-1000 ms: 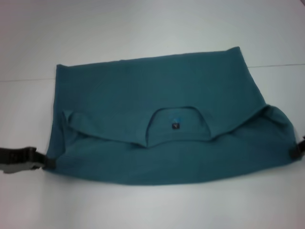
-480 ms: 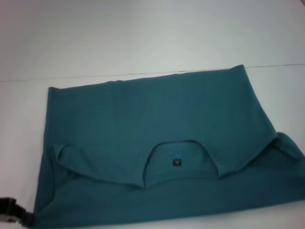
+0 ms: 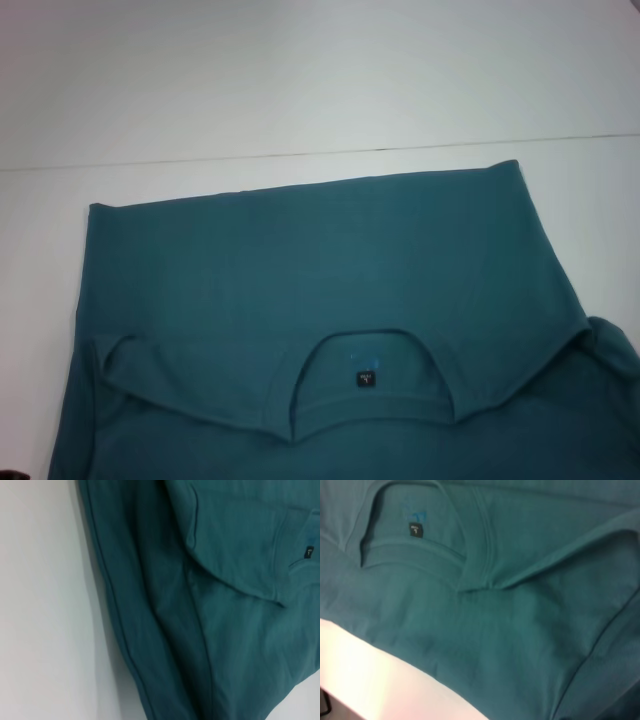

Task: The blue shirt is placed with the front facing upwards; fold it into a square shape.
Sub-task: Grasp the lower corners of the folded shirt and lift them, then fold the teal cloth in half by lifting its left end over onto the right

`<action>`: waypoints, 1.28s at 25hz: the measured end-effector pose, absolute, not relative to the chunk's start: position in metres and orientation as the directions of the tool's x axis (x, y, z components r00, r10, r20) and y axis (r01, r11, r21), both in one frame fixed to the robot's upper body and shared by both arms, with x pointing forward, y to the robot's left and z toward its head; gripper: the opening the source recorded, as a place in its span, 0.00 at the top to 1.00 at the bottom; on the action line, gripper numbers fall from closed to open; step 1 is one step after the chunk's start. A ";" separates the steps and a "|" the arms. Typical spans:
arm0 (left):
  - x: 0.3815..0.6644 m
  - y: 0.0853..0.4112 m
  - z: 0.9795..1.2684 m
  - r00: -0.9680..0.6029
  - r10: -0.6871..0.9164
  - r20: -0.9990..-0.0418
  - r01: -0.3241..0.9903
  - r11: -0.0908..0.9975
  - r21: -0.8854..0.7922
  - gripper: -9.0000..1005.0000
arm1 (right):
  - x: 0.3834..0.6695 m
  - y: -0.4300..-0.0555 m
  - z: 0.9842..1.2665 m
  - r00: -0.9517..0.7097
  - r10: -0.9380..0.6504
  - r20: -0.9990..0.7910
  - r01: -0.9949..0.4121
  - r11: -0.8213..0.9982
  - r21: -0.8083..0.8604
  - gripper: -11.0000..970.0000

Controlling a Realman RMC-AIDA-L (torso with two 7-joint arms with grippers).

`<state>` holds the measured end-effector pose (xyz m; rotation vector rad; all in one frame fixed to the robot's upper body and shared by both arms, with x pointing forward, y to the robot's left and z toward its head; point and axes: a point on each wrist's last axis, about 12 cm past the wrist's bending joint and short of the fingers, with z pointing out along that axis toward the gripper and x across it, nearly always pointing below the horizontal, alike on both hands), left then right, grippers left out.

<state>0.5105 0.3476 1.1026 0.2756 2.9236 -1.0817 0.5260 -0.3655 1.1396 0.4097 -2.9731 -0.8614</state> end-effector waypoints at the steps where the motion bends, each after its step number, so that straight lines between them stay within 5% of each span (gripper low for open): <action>1: 0.509 0.348 1.102 -0.984 0.162 -0.067 0.167 0.745 -0.646 0.99 | 0.524 -0.366 1.139 -0.965 -0.256 -0.051 -0.243 0.812 0.530 0.93; 10: 0.520 0.349 1.113 -0.980 0.173 -0.095 0.194 0.745 -0.639 0.99 | 0.528 -0.374 1.144 -0.970 -0.214 -0.111 -0.240 0.805 0.542 0.93; 22: 0.597 0.334 1.163 -0.973 0.068 -0.220 0.183 0.808 -0.559 0.99 | 0.594 -0.357 1.184 -0.931 -0.118 -0.344 -0.276 0.845 0.458 0.93; 32: 0.634 0.320 1.179 -0.956 0.001 -0.293 0.139 0.882 -0.450 0.99 | 0.626 -0.352 1.192 -0.892 0.000 -0.452 -0.197 0.900 0.389 0.93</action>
